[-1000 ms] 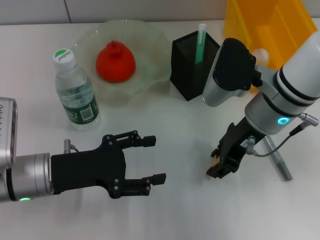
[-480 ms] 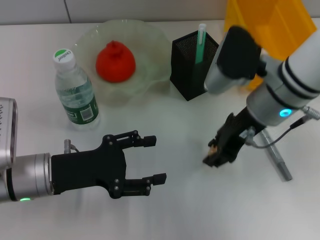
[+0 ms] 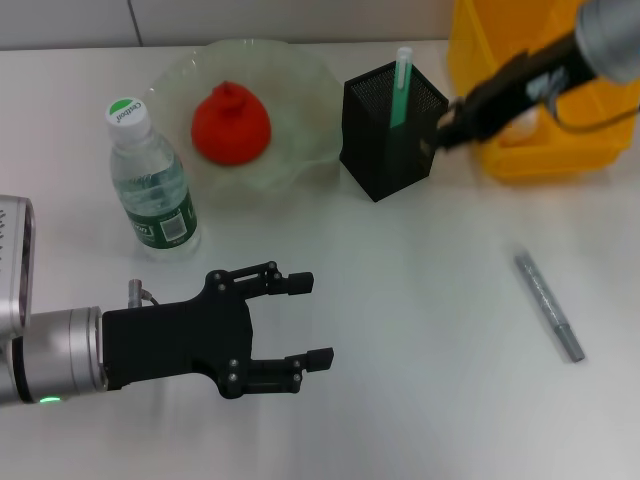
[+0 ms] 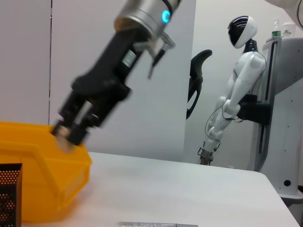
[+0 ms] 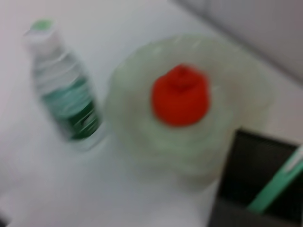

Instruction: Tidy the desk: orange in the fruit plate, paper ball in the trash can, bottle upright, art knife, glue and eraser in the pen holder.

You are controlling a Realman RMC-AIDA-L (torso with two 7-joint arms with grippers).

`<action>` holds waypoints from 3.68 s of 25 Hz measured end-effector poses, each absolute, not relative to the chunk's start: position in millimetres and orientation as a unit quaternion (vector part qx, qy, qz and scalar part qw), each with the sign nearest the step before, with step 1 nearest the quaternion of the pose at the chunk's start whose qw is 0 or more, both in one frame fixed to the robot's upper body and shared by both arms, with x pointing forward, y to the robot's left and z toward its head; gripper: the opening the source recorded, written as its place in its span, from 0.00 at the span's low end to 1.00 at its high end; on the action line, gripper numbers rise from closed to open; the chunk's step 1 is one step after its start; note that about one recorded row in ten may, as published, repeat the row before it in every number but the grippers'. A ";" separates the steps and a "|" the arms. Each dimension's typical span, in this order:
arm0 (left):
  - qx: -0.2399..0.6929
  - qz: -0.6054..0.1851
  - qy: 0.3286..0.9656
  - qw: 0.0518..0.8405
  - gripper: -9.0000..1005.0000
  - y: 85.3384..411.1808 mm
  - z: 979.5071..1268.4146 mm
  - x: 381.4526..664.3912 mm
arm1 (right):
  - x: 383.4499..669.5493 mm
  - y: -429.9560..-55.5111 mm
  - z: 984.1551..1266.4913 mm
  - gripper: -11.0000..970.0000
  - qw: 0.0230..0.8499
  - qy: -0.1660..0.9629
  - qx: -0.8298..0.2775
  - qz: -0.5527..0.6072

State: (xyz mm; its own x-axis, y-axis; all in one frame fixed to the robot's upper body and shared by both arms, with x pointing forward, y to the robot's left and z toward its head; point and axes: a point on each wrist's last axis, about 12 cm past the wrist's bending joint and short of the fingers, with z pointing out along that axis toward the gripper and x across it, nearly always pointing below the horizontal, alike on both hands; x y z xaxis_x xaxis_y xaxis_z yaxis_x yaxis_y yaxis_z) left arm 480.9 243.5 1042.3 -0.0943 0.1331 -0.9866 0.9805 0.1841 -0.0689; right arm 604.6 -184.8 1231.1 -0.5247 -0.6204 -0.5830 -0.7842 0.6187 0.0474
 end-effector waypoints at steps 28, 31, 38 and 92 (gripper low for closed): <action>0.466 -0.440 0.595 0.486 0.80 242.9 1043.0 480.7 | 646.9 -156.5 1199.2 0.56 0.339 0.853 -0.382 0.110; 0.466 -0.440 0.594 0.486 0.80 242.8 1043.0 480.7 | 647.4 -156.6 1199.4 0.58 0.342 0.853 -0.379 0.110; 0.466 -0.440 0.594 0.486 0.80 242.9 1043.0 480.8 | 638.9 -156.7 1209.3 0.70 0.330 0.859 -0.371 0.126; 0.471 -0.445 0.587 0.485 0.80 239.9 1046.0 483.5 | 598.2 -220.2 1130.8 0.39 0.060 0.972 -0.218 0.066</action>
